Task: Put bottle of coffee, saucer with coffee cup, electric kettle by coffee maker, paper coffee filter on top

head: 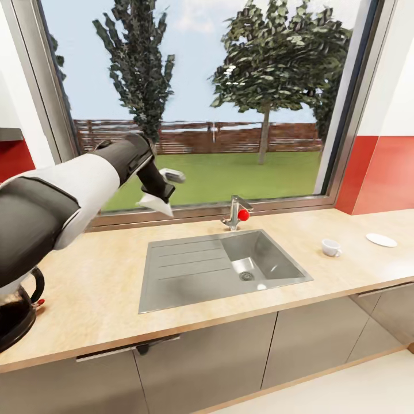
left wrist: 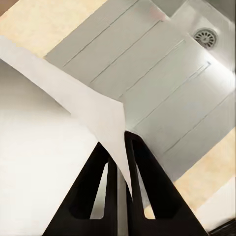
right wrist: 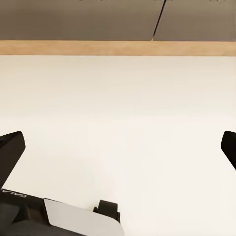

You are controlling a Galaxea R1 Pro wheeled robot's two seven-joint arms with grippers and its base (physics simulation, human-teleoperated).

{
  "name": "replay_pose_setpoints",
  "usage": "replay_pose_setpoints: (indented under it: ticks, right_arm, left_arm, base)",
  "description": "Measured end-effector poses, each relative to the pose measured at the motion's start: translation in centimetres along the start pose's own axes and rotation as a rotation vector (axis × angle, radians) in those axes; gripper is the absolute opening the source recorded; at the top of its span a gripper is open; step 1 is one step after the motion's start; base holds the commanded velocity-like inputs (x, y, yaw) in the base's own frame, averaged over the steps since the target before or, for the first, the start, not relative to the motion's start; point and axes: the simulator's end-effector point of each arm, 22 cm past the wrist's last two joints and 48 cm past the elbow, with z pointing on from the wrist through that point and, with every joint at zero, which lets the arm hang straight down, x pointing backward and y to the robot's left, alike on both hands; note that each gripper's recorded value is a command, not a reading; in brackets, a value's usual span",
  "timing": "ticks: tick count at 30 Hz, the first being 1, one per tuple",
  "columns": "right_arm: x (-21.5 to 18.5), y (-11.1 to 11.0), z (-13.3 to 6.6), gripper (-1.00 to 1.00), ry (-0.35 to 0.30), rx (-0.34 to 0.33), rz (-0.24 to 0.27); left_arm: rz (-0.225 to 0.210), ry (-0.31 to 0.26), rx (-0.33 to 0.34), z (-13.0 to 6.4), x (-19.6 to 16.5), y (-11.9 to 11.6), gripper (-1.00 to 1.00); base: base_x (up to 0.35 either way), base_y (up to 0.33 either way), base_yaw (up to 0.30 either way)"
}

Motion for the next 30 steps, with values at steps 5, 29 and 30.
replay_pose_setpoints:
  ticks: [5,29,30]
  right_arm:
    - [0.0,0.0,0.0,1.0,0.0,0.001,0.001]
    - [0.0,-0.2,0.0,1.0,0.0,0.004,0.0]
    - [0.0,-0.2,0.0,1.0,0.0,0.004,0.0]
  left_arm:
    - [-0.03,0.0,0.184,-2.4,0.9,-0.5,-1.0]
    - [0.117,0.449,-0.152,-5.2,10.8,8.8,-1.0]
    - [0.117,0.458,-0.166,-5.4,11.0,9.3,-1.0]
  base:
    - [0.0,0.0,0.0]
    - [0.0,0.0,0.0]
    - [0.0,0.0,0.0]
